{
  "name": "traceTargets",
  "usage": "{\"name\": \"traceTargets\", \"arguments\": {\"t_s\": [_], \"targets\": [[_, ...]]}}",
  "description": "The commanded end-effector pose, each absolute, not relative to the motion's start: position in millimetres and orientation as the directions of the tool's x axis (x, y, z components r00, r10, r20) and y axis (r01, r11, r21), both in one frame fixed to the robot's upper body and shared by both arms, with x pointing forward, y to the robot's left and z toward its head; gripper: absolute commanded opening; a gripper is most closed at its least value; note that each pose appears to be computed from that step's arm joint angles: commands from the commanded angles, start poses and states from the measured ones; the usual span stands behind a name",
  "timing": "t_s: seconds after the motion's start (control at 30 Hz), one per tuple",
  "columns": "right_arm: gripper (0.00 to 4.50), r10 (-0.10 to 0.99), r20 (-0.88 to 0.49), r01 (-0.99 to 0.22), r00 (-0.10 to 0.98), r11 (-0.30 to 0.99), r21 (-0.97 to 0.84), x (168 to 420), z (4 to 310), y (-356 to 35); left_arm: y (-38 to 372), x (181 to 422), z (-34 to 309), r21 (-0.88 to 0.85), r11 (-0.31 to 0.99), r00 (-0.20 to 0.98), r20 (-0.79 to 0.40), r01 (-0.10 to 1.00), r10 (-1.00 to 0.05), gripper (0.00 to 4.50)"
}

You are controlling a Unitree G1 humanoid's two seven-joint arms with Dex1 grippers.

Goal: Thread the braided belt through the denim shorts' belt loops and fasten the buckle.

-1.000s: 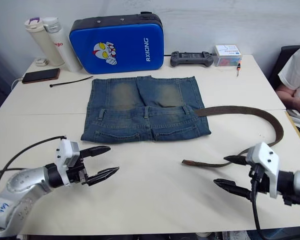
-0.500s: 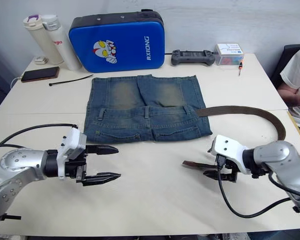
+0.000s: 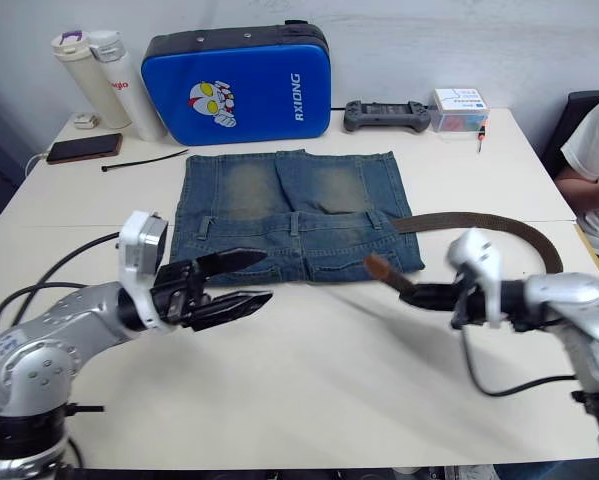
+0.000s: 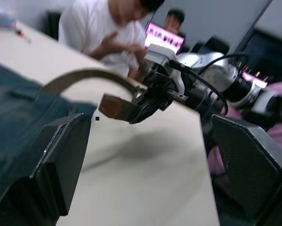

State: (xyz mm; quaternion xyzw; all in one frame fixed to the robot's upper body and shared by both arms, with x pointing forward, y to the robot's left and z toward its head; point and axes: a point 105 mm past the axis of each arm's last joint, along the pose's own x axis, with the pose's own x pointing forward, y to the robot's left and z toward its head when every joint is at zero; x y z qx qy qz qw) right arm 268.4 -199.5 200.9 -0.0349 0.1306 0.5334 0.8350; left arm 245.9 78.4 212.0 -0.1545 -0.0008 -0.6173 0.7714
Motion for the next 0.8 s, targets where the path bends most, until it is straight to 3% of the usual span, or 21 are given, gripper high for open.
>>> {"name": "traceTargets", "arguments": {"t_s": [0.03,0.23,0.4,0.5,0.77,0.8], "targets": [[0.05,0.940,-0.151,-0.934,0.305,0.327,0.145,252,230,-181,59,249,209,-0.268,0.129,0.189,0.211,0.955,-0.959,4.50],[0.05,0.942,-0.158,-0.933,0.295,0.320,0.165,247,227,-164,15,257,219,-0.278,-0.002,0.094,0.331,0.961,-0.939,4.50],[0.05,0.942,-0.161,-0.932,0.295,0.321,0.169,244,224,-157,-4,260,218,-0.267,-0.049,0.045,0.336,0.962,-0.941,4.50],[0.00,0.934,-0.172,-0.926,0.312,0.339,0.163,244,223,-159,-7,263,222,-0.278,-0.074,0.037,0.375,0.958,-0.926,3.63],[0.00,0.913,-0.163,-0.903,0.374,0.399,0.160,248,224,-162,-24,261,230,-0.283,-0.196,-0.064,0.416,0.939,-0.907,0.03],[0.00,0.907,-0.160,-0.894,0.389,0.414,0.171,249,224,-164,-27,257,229,-0.290,-0.239,-0.103,0.416,0.927,-0.903,0.01]]}}
